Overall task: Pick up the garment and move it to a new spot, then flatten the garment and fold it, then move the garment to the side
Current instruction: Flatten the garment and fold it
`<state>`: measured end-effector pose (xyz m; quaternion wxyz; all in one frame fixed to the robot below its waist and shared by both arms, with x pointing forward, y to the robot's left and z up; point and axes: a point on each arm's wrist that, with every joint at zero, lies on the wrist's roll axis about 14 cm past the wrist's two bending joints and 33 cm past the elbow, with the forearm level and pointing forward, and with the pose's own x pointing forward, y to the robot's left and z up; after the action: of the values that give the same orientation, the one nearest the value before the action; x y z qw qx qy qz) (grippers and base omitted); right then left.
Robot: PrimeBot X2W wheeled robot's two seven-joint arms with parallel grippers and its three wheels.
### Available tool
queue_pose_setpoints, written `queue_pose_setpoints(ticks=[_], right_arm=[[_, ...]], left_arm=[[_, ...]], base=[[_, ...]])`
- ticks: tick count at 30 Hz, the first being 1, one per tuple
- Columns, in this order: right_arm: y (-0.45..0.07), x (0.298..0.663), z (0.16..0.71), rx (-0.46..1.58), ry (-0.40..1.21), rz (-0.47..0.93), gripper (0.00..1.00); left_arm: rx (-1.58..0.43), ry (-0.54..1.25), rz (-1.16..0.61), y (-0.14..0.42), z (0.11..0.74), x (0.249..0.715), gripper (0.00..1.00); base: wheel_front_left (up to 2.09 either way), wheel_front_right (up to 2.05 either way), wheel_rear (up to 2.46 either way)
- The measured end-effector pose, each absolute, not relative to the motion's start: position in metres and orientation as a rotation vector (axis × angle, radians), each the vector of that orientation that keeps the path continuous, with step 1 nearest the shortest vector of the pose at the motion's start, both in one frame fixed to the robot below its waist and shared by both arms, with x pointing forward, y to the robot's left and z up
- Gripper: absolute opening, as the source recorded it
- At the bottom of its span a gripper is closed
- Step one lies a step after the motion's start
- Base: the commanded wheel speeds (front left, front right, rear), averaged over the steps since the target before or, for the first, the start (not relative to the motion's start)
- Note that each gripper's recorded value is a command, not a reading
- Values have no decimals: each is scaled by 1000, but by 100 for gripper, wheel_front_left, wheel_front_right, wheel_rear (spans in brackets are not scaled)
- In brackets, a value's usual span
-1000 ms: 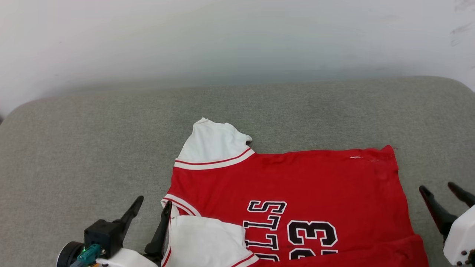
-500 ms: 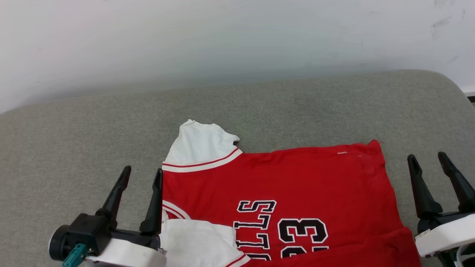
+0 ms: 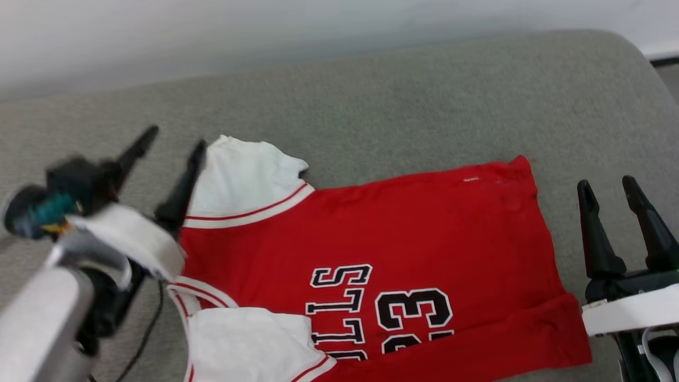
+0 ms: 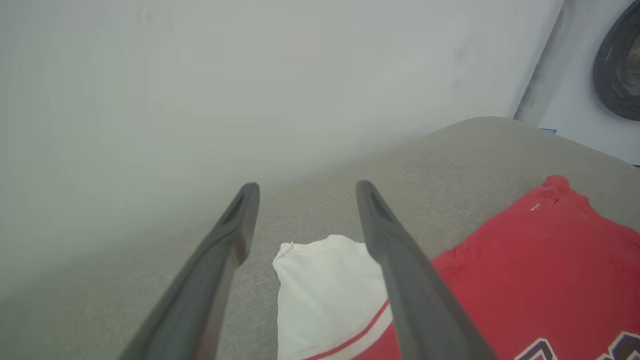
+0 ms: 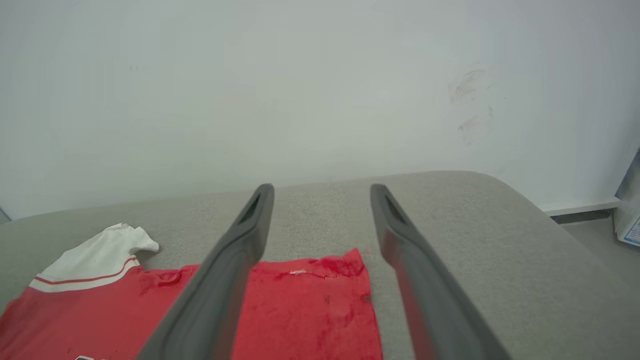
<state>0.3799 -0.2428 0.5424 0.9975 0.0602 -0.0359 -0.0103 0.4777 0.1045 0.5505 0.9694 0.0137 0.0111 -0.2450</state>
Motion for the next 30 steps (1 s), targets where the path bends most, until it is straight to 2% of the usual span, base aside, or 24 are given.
queue_pose_setpoints(ticks=[6,9,16,21,25,30], right_arm=[[-250,388,525,121,-35,-50,100],[-253,388,518,127,-21,-69,100],[-262,388,505,143,-3,-110,100],[-267,389,493,142,30,-133,100],[-281,384,479,146,67,-192,100],[-288,379,465,140,104,-224,100]], left_arm=[[114,291,-544,108,522,539,100],[135,476,-622,96,495,548,100],[175,816,-635,91,447,568,100],[243,950,-543,108,418,588,100],[196,1088,-554,102,385,582,100],[208,1131,-568,99,370,583,100]], base=[[0,0,0],[0,0,0],[0,0,0],[0,0,0],[0,0,0],[0,0,0]])
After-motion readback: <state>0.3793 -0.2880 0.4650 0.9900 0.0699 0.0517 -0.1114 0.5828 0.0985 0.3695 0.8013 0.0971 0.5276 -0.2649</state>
